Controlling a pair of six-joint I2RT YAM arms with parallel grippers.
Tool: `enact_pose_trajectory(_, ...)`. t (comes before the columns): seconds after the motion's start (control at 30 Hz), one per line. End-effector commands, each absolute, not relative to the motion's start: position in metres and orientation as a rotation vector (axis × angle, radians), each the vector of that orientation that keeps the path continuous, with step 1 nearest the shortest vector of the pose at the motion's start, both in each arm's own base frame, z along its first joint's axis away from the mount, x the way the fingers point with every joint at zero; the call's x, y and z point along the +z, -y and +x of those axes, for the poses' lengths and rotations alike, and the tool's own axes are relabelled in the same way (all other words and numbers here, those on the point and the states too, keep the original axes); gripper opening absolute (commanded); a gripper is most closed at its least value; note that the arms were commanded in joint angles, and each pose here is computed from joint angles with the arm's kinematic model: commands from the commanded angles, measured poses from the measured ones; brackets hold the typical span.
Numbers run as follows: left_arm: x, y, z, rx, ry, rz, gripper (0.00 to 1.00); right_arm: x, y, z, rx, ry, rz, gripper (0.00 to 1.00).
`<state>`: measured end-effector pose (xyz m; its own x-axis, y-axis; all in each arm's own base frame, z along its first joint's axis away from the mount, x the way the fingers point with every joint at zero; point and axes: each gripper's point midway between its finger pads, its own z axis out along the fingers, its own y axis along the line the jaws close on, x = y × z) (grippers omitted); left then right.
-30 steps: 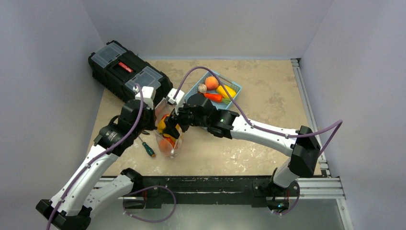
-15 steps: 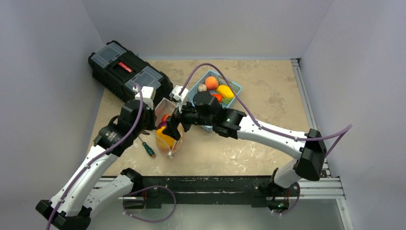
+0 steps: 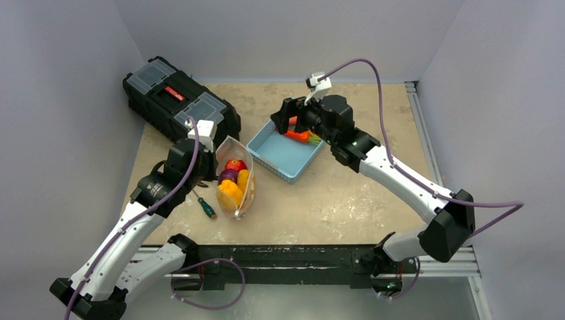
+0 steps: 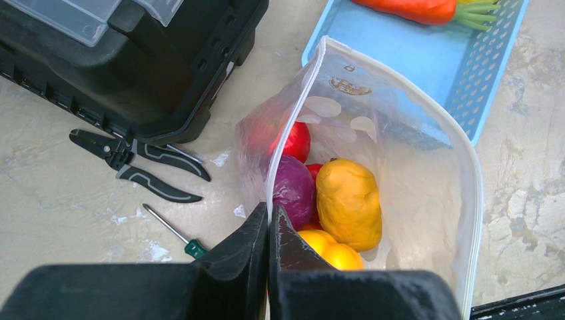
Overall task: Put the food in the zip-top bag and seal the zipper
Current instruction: Place the fake vegetable in the zipper food storage bag, then pick up the fake vegetable from the bin.
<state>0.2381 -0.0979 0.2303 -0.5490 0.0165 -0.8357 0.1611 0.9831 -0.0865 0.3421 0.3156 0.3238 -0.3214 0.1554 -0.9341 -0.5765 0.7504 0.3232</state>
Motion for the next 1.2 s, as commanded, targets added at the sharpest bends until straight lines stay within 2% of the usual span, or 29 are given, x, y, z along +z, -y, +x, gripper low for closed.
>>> enact_pose_trajectory(0.0, 0.242, 0.103, 0.245, -0.222, -2.096, 0.109, 0.0, 0.292, -0.278, 0.386, 0.484, -1.81, -0.276, 0.91)
enact_pose_trajectory(0.13, 0.242, 0.102, 0.245, -0.213, -2.096, 0.106, 0.0, 0.244, -0.256, 0.425, 0.25, -1.931, -0.323, 0.86)
enact_pose_trajectory(0.27, 0.24, 0.101, 0.246, -0.201, -2.101, 0.103, 0.0, 0.184, -0.254, 0.444, 0.062, -2.053, -0.527, 0.75)
enact_pose_trajectory(0.37, 0.239, 0.101, 0.246, -0.199, -2.103, 0.103, 0.0, 0.16, -0.253, 0.454, -0.018, -2.082, -0.598, 0.73)
enact_pose_trajectory(0.5, 0.238, 0.102, 0.247, -0.199, -2.109, 0.108, 0.0, 0.139, -0.254, 0.465, -0.08, -2.124, -0.634, 0.73)
enact_pose_trajectory(0.77, 0.236, 0.103, 0.248, -0.198, -2.119, 0.112, 0.0, 0.096, -0.241, 0.478, -0.299, -2.164, -0.809, 0.62)
enact_pose_trajectory(1.07, 0.236, 0.103, 0.248, -0.197, -2.118, 0.112, 0.0, 0.077, -0.266, 0.479, -0.27, -2.135, -0.889, 0.61)
enact_pose_trajectory(1.17, 0.235, 0.102, 0.247, -0.194, -2.121, 0.112, 0.0, 0.067, -0.262, 0.482, -0.316, -2.141, -0.89, 0.56)
